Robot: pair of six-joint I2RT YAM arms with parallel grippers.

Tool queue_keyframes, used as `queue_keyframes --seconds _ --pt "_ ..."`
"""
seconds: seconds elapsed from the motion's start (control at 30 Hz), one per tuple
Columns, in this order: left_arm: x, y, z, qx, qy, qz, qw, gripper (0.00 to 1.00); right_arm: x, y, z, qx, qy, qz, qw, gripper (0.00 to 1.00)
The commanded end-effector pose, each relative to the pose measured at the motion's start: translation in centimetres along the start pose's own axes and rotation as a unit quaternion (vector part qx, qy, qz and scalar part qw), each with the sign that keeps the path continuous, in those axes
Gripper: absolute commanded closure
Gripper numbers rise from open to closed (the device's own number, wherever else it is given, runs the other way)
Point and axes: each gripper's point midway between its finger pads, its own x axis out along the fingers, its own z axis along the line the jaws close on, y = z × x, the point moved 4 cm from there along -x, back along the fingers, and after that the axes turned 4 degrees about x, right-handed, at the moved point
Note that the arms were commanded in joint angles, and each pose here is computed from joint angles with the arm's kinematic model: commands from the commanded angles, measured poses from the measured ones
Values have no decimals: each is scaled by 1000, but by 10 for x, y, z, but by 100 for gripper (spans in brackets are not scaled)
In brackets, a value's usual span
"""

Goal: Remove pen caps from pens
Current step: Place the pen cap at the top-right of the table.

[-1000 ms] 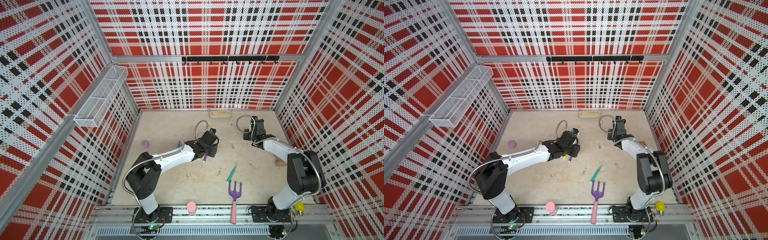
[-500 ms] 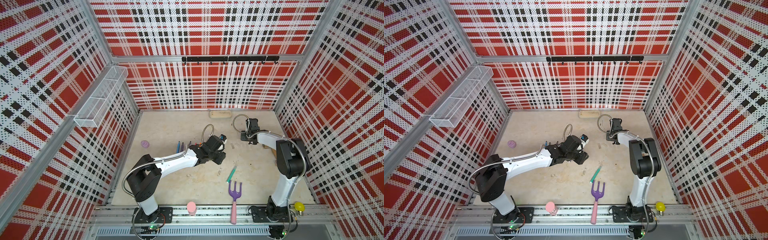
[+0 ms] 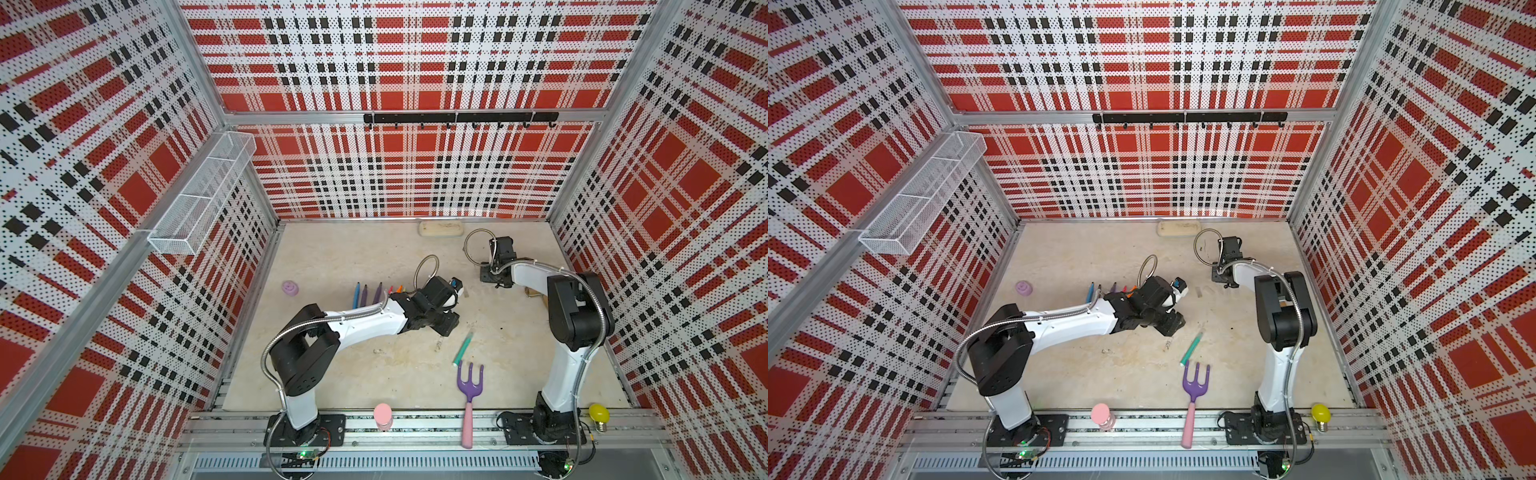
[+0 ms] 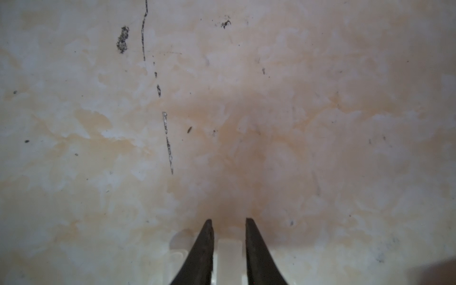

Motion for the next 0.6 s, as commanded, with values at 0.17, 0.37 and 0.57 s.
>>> queue_keyframes --seconds 0.17,0.37,0.57 --pt "8 -9 -17 13 40 -2 999 45 -5 -12 5 -6 -6 -19 1000 72" --pt "26 5 -31 34 41 48 997 47 -27 -21 11 -9 -23 -51 998 69" --pt "31 25 -37 43 12 93 995 47 -45 -28 14 -9 -32 -77 996 67"
